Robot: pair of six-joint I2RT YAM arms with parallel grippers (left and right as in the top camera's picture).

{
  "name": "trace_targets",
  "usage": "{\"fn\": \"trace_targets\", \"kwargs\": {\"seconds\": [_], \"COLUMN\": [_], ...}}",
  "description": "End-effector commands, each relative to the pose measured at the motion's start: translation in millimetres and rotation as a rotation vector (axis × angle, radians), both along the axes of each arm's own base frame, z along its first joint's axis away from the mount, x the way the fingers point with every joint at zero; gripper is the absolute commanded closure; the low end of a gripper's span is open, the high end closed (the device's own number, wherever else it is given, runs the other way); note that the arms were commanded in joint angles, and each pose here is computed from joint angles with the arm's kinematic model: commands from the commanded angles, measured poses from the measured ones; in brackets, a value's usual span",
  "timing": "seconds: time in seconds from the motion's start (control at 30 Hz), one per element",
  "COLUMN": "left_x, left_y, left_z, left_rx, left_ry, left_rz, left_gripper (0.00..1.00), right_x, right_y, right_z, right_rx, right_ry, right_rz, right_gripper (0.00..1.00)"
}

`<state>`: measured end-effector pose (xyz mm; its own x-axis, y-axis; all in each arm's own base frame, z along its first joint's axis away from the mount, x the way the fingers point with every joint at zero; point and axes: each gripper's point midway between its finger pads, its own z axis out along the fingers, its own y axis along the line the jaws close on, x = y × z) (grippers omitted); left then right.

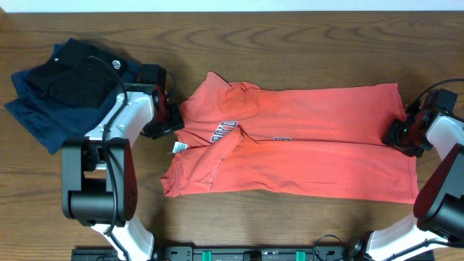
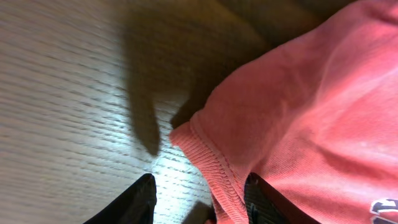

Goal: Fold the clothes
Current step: 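Move left gripper to shirt's top-left corner, right gripper to top-right corner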

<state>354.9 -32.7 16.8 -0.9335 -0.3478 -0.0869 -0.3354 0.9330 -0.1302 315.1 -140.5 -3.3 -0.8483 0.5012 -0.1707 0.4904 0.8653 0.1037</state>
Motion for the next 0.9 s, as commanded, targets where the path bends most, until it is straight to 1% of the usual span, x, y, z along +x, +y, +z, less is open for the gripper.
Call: {"fn": "trace_targets", "kwargs": {"seconds": [0.0,0.07,0.17,0.27,0.37,0.53,0.6,0.63,0.73,0.87], "left_x": [14,26,41,46,47,54,61,63,67,66], "left_y": [10,8,-7,-22,-28,-31,-31,-32,-32,-33], "left_z": [36,56,76,77,71,74,78,79,81,81], "left_rx": [0.021,0.017,-0.014,-0.049,-0.046,-0.04,-0.039,-0.039,-0.039,-0.039], "left_ry": [-0.11,-0.194,-0.303,-0.327,-0.321,-0.361,-0.389,-0.401,-0.418,-0.415], "left_rz": [0.019,0.002,-0.078,-0.131,-0.164,-0.203,-0.203,-0.203,-0.203,-0.205], "left_gripper": [0.52,0.52,0.52,0.52,0.52,0.52,0.48,0.45,0.44,0.43], "right_x": [-18,-16,-12,3,26,68,81,85,96,110], "right_y": [2,2,0,-1,-9,-27,-28,-26,-19,-14], "right_z": [-21,-19,-14,2,36,111,130,136,139,129], "right_rx": [0.004,0.002,-0.001,0.005,-0.018,-0.103,-0.123,-0.128,-0.147,-0.165], "right_ry": [0.088,0.083,0.07,0.017,-0.066,-0.242,-0.289,-0.304,-0.33,-0.334], "right_rz": [-0.009,-0.01,-0.009,-0.005,-0.001,0.011,0.041,0.056,0.103,0.134], "right_gripper": [0.58,0.57,0.57,0.55,0.53,0.47,0.45,0.43,0.38,0.36]}}
